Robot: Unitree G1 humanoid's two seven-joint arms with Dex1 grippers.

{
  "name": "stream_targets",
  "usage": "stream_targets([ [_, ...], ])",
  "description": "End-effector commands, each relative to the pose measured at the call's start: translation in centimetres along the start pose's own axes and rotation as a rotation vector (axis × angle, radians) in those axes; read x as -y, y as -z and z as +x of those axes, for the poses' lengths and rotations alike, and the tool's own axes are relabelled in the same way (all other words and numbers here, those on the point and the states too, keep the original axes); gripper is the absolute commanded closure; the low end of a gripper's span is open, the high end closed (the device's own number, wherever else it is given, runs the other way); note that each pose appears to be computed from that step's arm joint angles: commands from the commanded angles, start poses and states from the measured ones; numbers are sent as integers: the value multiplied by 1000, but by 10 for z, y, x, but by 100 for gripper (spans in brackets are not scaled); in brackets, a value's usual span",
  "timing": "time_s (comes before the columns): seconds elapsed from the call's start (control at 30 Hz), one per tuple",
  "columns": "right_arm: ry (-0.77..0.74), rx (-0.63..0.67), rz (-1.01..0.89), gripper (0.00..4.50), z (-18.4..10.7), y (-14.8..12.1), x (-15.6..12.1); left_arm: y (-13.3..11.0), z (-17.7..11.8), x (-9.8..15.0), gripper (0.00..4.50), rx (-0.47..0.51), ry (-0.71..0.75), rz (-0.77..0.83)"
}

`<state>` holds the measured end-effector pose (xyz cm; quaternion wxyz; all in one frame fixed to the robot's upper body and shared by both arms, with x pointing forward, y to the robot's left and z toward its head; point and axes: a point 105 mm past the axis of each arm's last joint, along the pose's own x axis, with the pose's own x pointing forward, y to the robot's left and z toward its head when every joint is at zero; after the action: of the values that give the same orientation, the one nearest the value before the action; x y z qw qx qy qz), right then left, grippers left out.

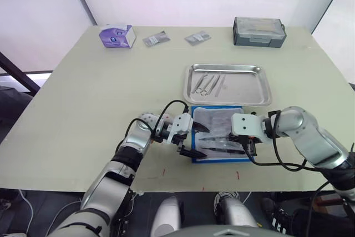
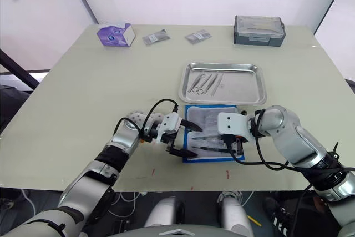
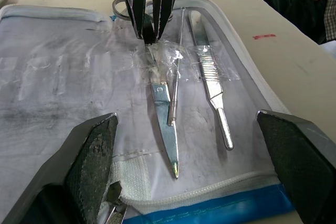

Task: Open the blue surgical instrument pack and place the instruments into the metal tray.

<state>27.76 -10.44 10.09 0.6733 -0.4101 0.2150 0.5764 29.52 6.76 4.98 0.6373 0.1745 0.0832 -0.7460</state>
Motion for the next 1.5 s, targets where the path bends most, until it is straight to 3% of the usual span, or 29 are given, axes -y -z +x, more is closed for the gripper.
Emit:
stream_targets([
  [0.03, -4, 14, -56, 441, -9, -11, 1, 48, 12, 32, 0, -124, 80, -180],
  [1.5, 74, -16, 31, 441, -83, 24, 9, 47, 14, 30, 0, -107, 79, -173],
])
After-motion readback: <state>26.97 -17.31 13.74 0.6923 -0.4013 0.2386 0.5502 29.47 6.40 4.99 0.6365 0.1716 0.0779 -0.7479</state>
